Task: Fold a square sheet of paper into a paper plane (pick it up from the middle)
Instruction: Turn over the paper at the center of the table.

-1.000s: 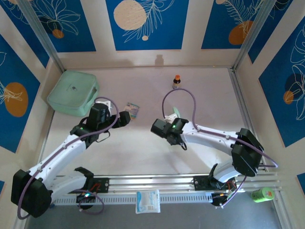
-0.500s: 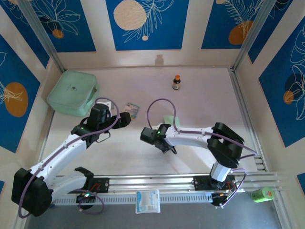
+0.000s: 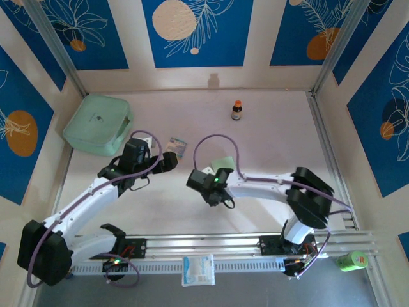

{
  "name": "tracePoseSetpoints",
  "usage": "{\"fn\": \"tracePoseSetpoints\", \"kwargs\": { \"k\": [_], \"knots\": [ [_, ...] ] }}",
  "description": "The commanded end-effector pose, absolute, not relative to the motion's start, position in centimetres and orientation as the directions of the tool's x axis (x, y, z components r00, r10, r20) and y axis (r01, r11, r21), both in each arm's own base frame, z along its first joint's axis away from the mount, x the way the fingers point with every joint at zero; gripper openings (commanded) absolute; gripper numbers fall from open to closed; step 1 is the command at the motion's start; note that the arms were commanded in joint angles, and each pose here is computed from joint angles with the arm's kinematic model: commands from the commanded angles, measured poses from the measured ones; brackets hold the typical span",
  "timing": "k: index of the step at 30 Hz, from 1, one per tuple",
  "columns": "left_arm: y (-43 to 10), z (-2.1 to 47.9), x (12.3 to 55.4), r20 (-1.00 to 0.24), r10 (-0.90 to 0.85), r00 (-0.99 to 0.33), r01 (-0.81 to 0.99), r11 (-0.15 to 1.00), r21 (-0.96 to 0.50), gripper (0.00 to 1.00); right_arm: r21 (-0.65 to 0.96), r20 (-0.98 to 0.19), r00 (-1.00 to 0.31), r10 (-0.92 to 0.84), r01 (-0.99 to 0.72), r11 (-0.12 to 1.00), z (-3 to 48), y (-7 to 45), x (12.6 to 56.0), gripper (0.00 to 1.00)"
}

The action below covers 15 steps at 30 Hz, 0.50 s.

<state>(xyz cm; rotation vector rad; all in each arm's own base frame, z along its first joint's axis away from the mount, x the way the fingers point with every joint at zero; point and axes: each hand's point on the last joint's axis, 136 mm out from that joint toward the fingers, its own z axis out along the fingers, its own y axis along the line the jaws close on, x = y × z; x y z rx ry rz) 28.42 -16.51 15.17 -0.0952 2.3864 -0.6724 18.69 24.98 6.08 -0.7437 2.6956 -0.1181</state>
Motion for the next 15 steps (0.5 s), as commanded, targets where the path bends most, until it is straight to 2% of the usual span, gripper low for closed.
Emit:
{"fn": "tracePoseSetpoints", "kwargs": {
  "k": [1,5,8,15],
  "knots": [
    [-17.6,16.1,28.7,-0.564,-0.236,-0.791,0.138,0.830,-0.540,0.99,0.034,-0.353,-0.868,-0.348,-0.384,0.923,7.3,24.8,19.4,0.34],
    [-18.4,15.8,28.7,-0.526,-0.253,-0.812,0.128,0.802,-0.584,0.93,0.380,-0.309,-0.942,-0.131,-0.249,0.891,7.3,24.4,20.1,0.19],
    [-18.6,15.3,28.7,-0.503,-0.275,-0.819,0.104,0.791,-0.603,0.89,0.537,-0.280,-0.959,0.037,-0.125,0.834,7.6,23.0,21.3,0.18],
    [-19.8,14.6,28.8,-0.447,-0.300,-0.843,0.086,0.744,-0.662,0.74,0.615,-0.210,-0.971,0.117,-0.038,0.787,6.5,21.8,22.6,0.13]
  ]
}}
